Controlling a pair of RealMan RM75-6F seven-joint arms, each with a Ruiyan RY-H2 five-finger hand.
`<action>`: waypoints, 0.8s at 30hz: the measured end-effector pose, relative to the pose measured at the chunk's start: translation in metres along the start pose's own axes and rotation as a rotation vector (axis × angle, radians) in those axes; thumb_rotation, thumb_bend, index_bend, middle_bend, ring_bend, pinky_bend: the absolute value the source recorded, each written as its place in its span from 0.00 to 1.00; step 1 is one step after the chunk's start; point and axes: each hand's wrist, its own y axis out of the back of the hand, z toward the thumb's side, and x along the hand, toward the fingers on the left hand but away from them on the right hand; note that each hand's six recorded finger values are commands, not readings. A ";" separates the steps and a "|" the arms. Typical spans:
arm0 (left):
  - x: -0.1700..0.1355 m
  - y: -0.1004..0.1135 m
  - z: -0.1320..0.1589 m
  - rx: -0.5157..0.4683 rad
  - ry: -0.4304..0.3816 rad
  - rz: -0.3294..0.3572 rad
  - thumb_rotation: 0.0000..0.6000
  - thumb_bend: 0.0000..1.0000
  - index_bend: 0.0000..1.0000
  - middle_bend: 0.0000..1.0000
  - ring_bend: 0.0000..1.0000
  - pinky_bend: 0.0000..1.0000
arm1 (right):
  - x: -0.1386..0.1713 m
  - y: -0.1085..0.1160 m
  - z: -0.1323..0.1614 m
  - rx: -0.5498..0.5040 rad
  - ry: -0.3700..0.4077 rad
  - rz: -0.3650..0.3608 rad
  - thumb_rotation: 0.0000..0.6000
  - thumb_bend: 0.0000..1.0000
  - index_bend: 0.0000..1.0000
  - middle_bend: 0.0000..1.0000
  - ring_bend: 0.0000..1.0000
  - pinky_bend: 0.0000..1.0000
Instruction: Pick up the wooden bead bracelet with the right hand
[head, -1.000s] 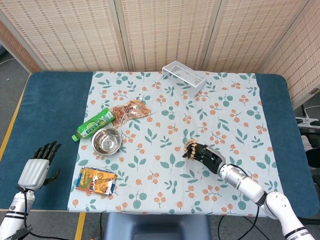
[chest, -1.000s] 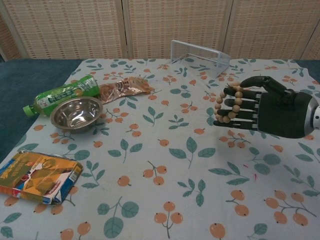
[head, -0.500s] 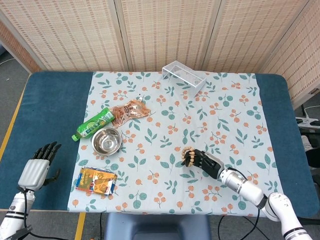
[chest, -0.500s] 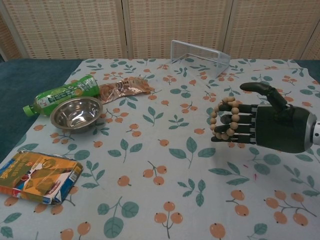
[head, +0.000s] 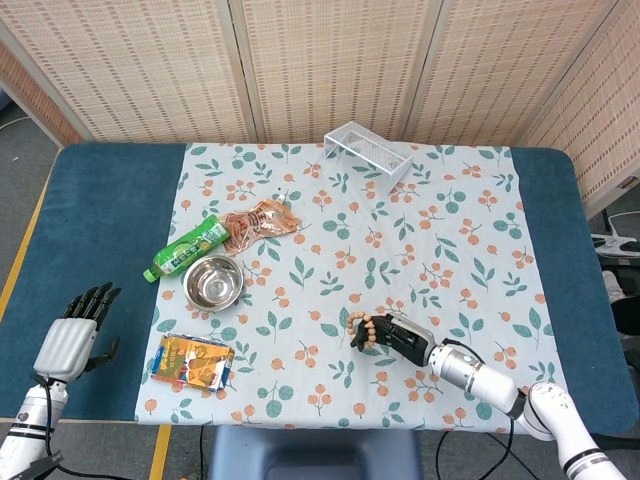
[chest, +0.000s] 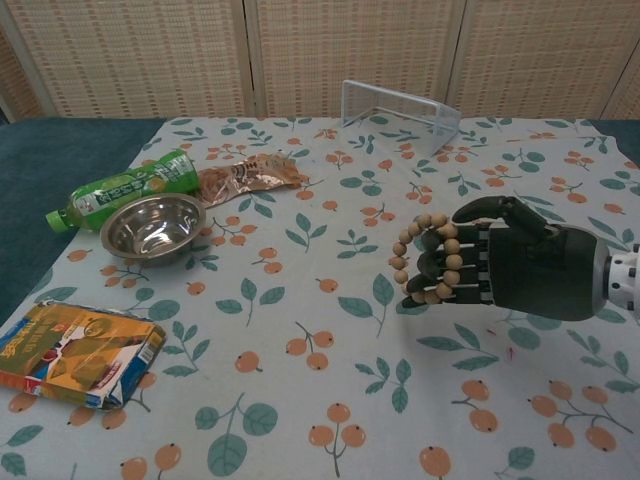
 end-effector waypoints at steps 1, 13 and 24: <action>0.000 0.000 0.000 0.000 0.001 0.000 1.00 0.46 0.00 0.00 0.00 0.13 | 0.000 0.001 0.000 0.002 -0.002 -0.004 0.34 0.68 0.56 0.54 0.34 0.24; -0.001 0.000 0.001 0.002 -0.002 0.004 1.00 0.46 0.00 0.00 0.00 0.13 | 0.005 0.004 0.003 0.016 -0.003 -0.012 0.47 1.00 0.59 0.54 0.34 0.24; -0.001 0.000 0.001 0.003 -0.004 0.004 1.00 0.46 0.00 0.00 0.00 0.14 | 0.008 0.010 0.003 0.081 -0.002 -0.056 0.33 0.57 0.51 0.54 0.34 0.24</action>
